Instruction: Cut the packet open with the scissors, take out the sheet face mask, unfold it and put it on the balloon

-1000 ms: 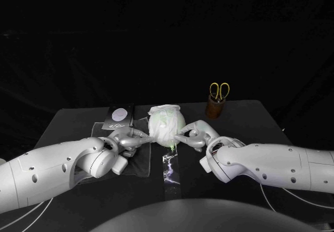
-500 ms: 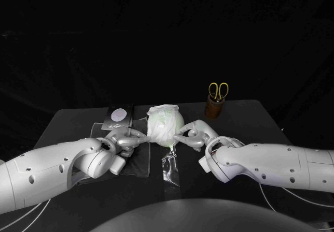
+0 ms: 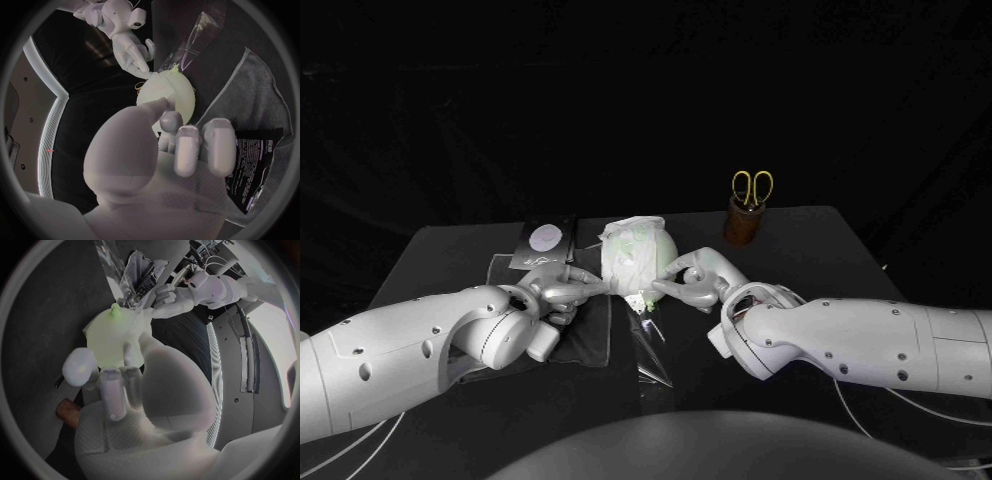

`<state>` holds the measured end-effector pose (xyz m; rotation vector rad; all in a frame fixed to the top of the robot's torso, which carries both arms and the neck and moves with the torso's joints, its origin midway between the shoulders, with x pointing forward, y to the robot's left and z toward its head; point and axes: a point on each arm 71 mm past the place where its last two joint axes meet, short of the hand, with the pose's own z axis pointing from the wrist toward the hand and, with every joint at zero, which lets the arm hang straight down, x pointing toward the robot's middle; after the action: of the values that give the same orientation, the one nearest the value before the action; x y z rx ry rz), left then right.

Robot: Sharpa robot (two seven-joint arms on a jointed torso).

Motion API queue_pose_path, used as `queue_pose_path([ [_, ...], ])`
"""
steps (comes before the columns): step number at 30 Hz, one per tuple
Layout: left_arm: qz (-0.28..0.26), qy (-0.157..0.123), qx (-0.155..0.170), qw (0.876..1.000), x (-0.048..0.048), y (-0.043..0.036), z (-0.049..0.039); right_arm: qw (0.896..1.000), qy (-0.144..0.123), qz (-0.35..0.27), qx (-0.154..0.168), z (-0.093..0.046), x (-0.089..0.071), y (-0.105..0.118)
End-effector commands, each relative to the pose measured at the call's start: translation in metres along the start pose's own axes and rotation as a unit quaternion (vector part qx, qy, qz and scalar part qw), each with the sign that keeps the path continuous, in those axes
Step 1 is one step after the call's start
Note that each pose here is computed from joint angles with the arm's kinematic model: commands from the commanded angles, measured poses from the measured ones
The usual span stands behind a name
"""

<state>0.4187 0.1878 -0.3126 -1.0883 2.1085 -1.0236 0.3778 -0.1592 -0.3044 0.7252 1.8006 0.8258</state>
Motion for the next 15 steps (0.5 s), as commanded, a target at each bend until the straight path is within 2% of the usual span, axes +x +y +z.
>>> queue_pose_path([
  [1, -0.002, 0.008, 0.003, 1.000, 0.0026, -0.0014, 0.0003, 1.000, -0.004, -0.011, -0.013, 0.0004, 0.0007, 0.0025],
  [15, -0.001, 0.008, 0.002, 1.000, 0.0029, -0.0015, 0.0007, 1.000, -0.011, -0.009, -0.020, 0.0025, 0.0025, 0.0064],
])
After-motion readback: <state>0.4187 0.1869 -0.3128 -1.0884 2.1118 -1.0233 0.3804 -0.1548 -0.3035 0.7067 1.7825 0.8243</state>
